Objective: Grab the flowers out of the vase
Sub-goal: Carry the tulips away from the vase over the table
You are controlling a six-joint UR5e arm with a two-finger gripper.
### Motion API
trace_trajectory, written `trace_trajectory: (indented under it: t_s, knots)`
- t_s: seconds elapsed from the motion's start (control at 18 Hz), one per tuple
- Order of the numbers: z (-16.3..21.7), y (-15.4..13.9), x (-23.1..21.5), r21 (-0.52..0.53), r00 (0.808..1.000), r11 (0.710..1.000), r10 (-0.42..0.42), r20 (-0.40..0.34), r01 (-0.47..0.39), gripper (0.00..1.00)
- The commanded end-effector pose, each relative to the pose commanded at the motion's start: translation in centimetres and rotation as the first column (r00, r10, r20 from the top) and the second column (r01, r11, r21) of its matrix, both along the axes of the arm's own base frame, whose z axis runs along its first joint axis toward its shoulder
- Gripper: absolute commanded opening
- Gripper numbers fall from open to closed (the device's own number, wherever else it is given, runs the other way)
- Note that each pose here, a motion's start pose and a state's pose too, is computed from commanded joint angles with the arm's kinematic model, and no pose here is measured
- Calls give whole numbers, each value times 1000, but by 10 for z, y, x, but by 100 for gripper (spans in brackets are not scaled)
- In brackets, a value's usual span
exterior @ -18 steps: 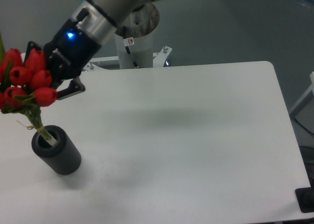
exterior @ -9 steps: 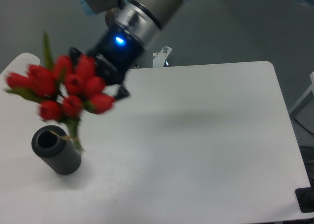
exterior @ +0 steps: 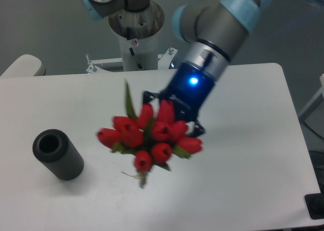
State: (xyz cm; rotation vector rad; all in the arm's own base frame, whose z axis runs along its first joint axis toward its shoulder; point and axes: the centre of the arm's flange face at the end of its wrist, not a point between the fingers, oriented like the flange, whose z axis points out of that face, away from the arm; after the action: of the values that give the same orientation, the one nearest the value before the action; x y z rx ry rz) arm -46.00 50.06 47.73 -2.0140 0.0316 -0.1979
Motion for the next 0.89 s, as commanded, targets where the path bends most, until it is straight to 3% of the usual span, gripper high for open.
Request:
trace_trajectory:
  t_s: [0.17, 0.28, 0.89]
  knots:
    - [-24, -6, -6, -64, 988, 998, -26, -149, 17, 33]
    - [-31, -8, -9, -109, 982, 994, -16, -187, -5, 33]
    - [-33, -7, -15, -123, 980, 992, -9, -201, -16, 33]
